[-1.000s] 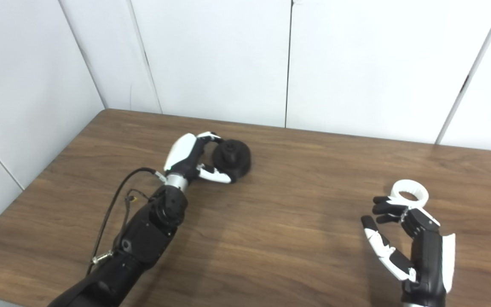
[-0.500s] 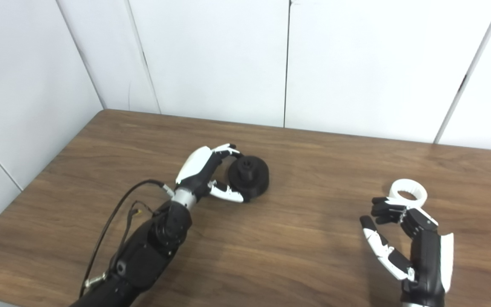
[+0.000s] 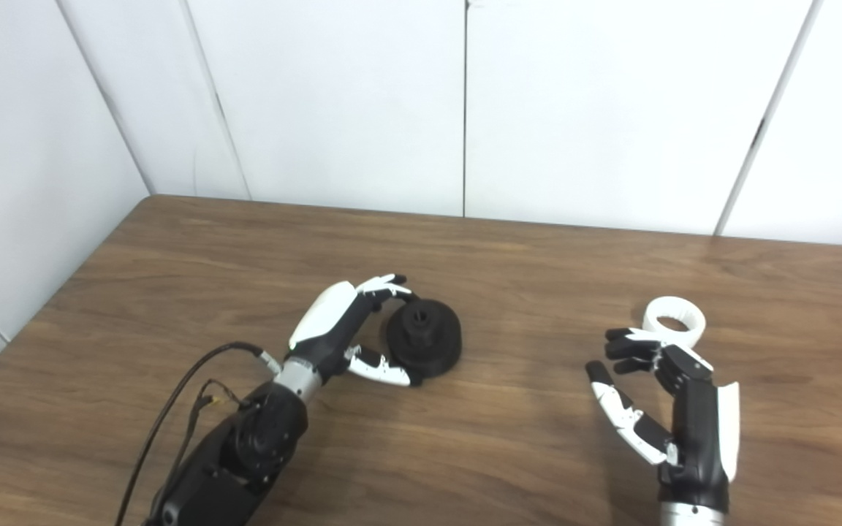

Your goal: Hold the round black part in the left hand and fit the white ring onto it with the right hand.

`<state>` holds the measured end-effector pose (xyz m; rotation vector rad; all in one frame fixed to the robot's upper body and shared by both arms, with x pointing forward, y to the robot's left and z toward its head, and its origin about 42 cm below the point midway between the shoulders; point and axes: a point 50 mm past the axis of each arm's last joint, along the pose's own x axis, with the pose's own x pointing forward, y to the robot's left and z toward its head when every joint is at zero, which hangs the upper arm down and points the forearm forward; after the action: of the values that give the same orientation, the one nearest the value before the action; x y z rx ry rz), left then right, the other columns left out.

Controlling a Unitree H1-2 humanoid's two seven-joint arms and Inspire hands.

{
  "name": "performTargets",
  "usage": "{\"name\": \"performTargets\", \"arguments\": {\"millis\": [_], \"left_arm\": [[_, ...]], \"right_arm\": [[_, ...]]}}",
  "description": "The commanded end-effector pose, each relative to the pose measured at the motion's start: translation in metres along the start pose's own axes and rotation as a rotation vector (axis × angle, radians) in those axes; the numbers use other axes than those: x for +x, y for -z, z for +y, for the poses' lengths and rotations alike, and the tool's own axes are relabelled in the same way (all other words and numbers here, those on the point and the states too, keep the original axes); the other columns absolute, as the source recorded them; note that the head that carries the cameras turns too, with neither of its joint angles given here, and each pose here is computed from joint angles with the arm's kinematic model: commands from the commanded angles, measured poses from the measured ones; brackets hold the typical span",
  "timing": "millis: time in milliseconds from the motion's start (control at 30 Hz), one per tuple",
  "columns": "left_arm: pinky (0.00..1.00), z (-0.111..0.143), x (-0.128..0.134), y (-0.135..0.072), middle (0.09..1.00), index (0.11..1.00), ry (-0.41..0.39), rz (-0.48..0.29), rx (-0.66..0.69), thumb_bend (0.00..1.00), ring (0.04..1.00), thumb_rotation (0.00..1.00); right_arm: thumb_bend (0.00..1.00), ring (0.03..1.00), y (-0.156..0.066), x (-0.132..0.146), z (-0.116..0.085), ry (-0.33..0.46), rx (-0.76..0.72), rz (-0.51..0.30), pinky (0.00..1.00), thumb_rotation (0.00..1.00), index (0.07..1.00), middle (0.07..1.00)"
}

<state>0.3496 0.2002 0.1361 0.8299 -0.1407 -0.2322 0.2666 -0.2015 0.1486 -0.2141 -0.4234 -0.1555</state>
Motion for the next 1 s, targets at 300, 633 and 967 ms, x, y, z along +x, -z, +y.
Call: {"name": "performTargets", "arguments": {"millis": [300, 633, 967], "left_arm": [[0.82, -0.021, -0.035, -0.024, 0.917, 0.495, 0.157, -0.136, 0.007, 0.52, 0.937, 0.08], [0.80, -0.038, -0.053, -0.042, 0.925, 0.493, 0.244, -0.188, -0.020, 0.52, 0.955, 0.08], [0.79, -0.048, -0.062, -0.046, 0.916, 0.493, 0.264, -0.209, -0.032, 0.52, 0.943, 0.08]], "right_arm": [[0.50, 0.520, -0.021, 0.006, 0.009, 0.032, 0.028, -0.039, 0.44, 0.14, 0.496, 0.603], [0.50, 0.528, -0.023, 0.005, 0.015, 0.026, 0.021, -0.054, 0.45, 0.14, 0.496, 0.603], [0.50, 0.526, -0.025, 0.005, 0.016, 0.032, 0.024, -0.046, 0.45, 0.14, 0.496, 0.601]]}}
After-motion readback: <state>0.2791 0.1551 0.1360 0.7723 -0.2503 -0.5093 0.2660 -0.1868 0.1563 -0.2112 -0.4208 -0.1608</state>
